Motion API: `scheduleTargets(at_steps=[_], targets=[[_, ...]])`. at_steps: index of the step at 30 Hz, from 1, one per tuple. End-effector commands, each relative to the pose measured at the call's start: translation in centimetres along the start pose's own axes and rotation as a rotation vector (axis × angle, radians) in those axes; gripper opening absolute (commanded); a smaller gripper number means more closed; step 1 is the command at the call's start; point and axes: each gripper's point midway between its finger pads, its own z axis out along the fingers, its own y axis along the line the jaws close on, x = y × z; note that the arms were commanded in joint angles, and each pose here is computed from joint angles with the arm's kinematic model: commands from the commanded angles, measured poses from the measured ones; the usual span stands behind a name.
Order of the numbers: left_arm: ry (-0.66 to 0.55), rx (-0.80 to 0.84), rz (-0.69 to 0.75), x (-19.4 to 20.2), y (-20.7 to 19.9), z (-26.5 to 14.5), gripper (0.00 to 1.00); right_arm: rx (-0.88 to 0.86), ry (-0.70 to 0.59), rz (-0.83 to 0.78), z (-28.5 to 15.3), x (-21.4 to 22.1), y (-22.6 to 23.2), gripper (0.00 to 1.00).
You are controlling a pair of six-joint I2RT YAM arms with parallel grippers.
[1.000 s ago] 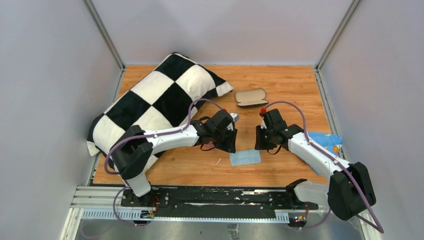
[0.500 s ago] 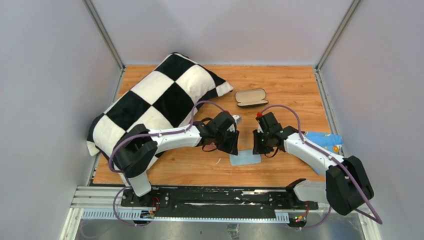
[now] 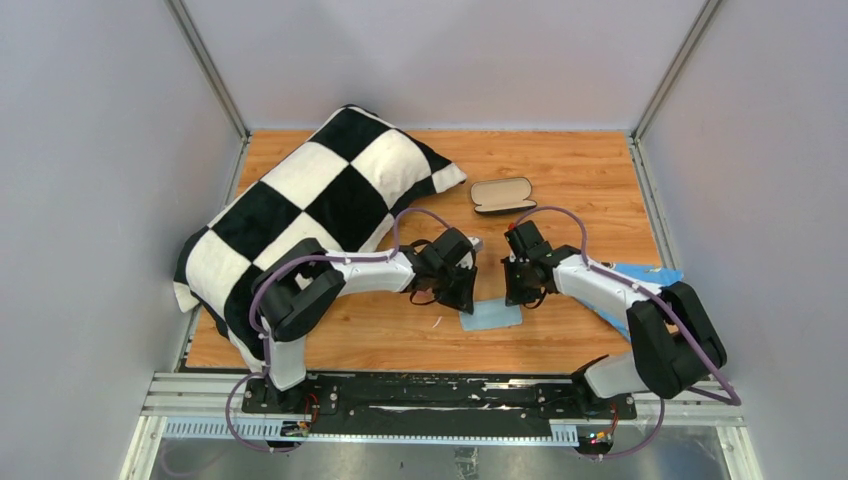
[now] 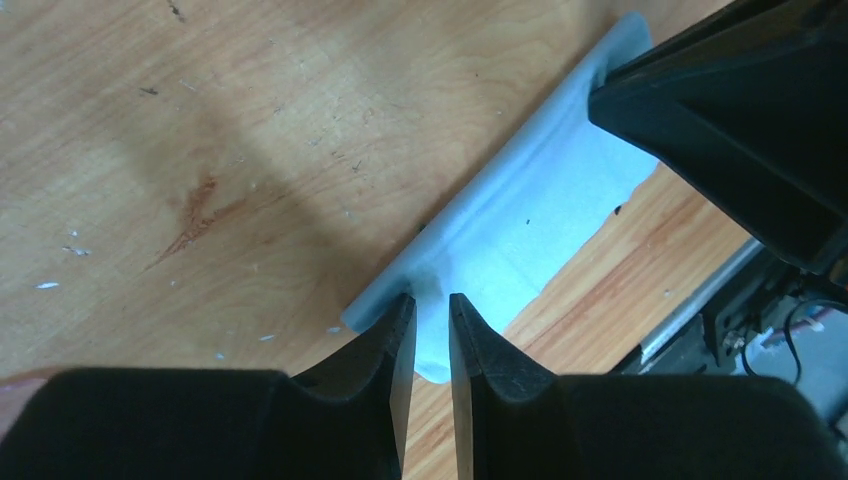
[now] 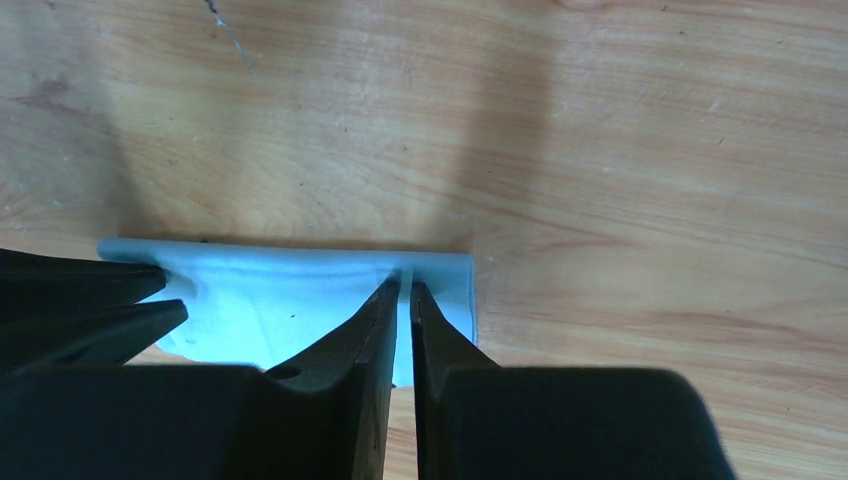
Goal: Organize the sunglasses
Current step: Move the sunglasses case at the center of the board.
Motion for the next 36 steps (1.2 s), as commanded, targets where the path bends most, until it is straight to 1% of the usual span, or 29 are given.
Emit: scheduleTargets(at_steps=[1,5,9,17,21,26,31,36], targets=[[-0.016,-0.043,-0.006,-0.4,2.2,0.8,0.25,0.039,-0.009,-0.011,0.4,-0.6,-0.5,0.15],[-0.035,-0.041,0.006,-0.9,1.9,-0.2,0.25,0.004,-0.023,-0.002,-0.6,-0.9,0.0,0.15],[-0.076,-0.038,0.023,-2.0,1.1,-1.8,0.26,-0.011,-0.082,-0.004,-2.2,-2.2,0.5,0.16],[-0.133,-0.044,0.040,-3.6,0.1,-4.4,0.28,-0.006,-0.124,0.030,-3.0,-4.6,0.2,0.16],[-0.159,-0.060,0.029,-4.2,0.6,-5.5,0.29,-0.013,-0.195,0.089,-4.4,-8.1,-0.4,0.21],[-0.189,-0.075,0.002,-4.8,1.7,-7.4,0.30,0.006,-0.247,0.148,-4.8,-13.2,-1.4,0.26],[-0.223,-0.088,0.002,-4.7,1.9,-9.9,0.34,0.016,-0.265,0.191,-3.5,-18.9,-2.1,0.32],[-0.275,-0.077,-0.011,-4.3,1.6,-12.1,0.36,0.008,-0.245,0.226,-0.9,-23.2,-2.1,0.33]])
